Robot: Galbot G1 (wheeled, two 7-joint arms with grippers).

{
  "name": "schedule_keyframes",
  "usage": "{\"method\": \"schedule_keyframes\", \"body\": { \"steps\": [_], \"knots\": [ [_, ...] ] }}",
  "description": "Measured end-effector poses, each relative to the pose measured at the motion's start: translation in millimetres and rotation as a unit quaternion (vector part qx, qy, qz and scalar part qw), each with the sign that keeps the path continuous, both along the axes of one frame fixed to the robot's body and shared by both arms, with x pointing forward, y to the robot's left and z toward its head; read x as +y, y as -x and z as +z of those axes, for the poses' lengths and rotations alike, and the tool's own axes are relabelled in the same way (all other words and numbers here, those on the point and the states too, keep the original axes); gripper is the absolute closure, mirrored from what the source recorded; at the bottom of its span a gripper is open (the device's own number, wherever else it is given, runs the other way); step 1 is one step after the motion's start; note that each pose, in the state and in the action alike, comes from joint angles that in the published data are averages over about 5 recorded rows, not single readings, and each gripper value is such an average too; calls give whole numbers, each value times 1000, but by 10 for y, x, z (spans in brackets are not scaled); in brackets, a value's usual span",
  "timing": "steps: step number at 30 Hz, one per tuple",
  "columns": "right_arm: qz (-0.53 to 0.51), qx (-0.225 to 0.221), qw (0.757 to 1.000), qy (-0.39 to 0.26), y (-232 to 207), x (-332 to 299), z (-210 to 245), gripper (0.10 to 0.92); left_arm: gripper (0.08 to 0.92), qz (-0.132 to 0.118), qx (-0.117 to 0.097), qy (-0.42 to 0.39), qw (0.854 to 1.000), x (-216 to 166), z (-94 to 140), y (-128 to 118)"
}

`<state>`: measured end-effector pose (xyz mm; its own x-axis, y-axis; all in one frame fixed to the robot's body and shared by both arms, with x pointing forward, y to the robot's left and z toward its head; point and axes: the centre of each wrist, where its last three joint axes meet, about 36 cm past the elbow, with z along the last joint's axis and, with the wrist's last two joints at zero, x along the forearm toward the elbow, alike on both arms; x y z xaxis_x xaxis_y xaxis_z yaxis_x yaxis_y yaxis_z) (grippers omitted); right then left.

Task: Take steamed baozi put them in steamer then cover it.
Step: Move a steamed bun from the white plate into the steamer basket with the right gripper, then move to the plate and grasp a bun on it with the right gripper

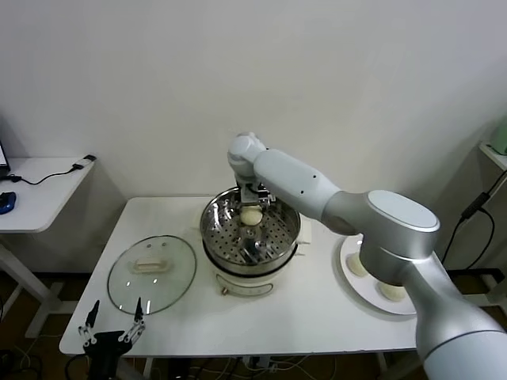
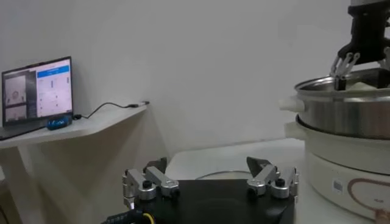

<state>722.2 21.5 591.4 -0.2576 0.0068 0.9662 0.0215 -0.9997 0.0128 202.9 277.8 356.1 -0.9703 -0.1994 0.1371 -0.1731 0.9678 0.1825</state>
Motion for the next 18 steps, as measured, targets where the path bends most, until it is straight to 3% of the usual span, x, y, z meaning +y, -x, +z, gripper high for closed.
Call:
{"method": "schedule_keyframes", "body": {
  "steps": [10,18],
  "knots": [
    [-4,-8,1000,-17,15,-225,433,200,177,-1,2,3,1000,-30,12,17],
    [-91,-27,991,-91,89,-979,995,200,177,-2,1,3,1000,-49,43,9]
  ]
}}
